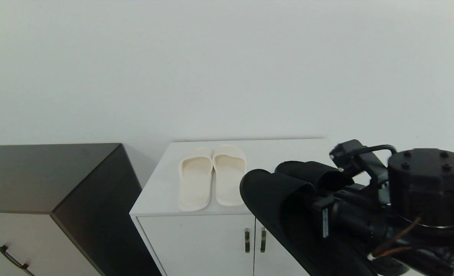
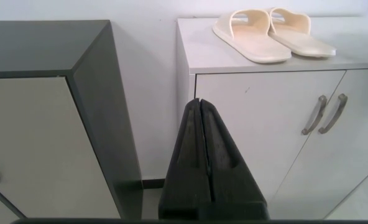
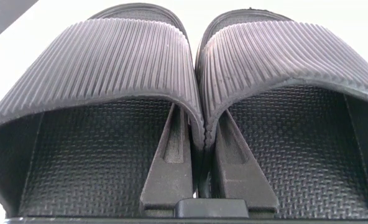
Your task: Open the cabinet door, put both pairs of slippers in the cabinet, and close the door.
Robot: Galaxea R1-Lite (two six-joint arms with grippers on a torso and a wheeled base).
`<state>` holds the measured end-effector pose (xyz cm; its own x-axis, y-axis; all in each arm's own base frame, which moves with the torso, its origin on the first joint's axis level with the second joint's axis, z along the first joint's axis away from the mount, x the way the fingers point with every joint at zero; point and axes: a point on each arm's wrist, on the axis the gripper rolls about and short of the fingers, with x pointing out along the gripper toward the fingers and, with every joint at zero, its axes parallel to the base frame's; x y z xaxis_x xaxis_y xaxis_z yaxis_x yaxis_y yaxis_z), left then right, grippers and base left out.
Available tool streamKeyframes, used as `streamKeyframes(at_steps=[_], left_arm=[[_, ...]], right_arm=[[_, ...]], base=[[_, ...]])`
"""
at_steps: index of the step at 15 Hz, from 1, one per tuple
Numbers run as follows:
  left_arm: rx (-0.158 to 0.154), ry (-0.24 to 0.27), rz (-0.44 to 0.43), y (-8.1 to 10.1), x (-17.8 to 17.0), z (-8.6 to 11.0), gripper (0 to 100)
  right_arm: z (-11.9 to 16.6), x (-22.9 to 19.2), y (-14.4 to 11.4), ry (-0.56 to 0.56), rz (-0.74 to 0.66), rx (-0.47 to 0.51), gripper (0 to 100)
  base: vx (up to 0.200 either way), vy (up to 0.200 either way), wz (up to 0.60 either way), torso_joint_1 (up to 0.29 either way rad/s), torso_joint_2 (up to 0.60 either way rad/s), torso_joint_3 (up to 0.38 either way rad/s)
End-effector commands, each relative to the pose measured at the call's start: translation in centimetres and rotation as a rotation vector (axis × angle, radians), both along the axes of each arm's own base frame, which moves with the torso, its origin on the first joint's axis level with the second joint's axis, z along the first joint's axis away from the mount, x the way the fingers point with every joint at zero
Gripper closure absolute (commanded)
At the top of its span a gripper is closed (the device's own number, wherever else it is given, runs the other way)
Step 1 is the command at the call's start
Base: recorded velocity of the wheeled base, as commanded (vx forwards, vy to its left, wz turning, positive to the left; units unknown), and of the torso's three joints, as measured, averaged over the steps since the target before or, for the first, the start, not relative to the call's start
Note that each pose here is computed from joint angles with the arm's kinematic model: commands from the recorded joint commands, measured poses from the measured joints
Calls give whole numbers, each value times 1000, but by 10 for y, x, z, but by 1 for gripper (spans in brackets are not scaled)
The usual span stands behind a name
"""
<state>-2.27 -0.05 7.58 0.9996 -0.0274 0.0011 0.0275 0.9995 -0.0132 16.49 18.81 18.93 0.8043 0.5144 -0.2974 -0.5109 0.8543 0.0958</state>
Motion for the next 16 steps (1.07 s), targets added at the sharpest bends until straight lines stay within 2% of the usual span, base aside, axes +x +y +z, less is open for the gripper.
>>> streamKeyframes(at_steps=[1,7,16], left_arm=[[-1,0,0,0,0,0,100],[-1,0,0,0,0,0,100],[-1,0,0,0,0,0,100]], right_arm=[[5,-16,-26,-17,3,32,100],[-2,-19,-28,-11,30,-5,100],[-7,-20,-30,-9,36,-32,100]], base=[[0,0,0,0,0,0],[0,0,0,0,0,0],[-200,0,0,1,0,4]])
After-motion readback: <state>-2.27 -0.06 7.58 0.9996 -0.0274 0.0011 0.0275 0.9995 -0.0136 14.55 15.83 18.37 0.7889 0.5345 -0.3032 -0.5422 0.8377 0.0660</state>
